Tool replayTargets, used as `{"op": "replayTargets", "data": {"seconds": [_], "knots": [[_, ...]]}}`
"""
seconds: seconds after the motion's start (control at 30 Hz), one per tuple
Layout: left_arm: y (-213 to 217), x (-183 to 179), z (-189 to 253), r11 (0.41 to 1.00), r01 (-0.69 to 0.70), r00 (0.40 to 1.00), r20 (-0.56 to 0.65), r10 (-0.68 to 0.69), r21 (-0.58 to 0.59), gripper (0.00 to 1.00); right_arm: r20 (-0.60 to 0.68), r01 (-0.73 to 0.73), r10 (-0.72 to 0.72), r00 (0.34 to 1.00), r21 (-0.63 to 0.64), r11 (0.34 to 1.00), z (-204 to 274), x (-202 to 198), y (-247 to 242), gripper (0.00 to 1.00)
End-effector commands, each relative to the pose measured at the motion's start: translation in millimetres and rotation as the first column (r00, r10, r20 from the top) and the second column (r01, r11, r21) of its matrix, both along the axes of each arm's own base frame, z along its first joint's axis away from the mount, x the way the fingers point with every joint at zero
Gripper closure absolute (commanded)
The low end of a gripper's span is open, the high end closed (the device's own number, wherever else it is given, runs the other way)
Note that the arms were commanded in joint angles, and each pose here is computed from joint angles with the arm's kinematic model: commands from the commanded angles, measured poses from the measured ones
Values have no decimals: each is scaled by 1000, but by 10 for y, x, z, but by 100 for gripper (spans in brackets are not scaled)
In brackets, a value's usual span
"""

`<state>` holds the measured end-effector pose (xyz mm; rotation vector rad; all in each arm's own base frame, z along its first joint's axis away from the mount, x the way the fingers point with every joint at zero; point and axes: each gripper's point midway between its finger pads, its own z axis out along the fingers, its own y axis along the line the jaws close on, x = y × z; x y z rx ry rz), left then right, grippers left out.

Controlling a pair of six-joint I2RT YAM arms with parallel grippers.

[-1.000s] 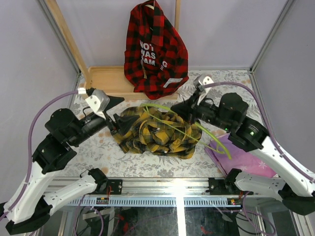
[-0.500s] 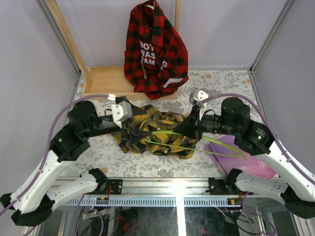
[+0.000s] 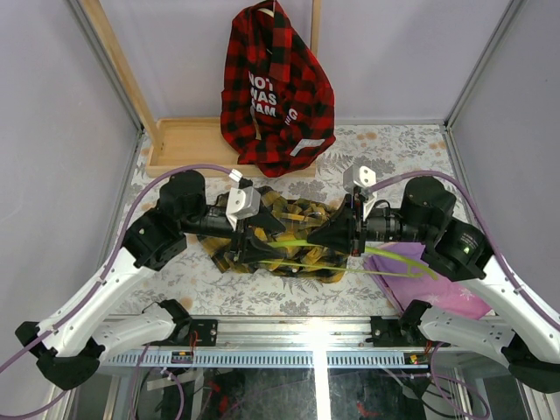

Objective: Place the shirt on the hanger

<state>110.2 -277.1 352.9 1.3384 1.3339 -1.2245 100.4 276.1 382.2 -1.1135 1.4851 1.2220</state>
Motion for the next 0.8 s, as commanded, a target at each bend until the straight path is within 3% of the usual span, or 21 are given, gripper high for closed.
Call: {"op": "replayTargets", "data": {"seconds": [0.0,0.27,0.37,0.5,0.53,0.63,0.77], "knots": [[-71,-83,48,996,77,997,-16,-78,-39,47,56,-35,29,998,101,994,272,-58,20,100],[-121,5,-62,998,56,997,-55,-56,1,84,48,-49,42,998,160,986,312,-58,79,97],[-117,41,-89,999,44,998,-44,-43,22,100,41,-22,16,999,139,990,254,-35,44,84],[-59,82,-138,998,8,1000,-4,-8,57,100,27,42,-45,999,89,995,133,-20,-84,37],[-35,79,-147,998,3,1000,7,-3,66,100,25,60,-62,998,71,996,91,-20,-129,31],[30,81,-175,996,-17,999,40,13,92,100,25,91,-92,995,18,996,-26,-50,-257,23],[105,49,-165,993,-24,998,66,17,114,100,23,107,-106,994,-51,993,-176,-135,-428,21]]}}
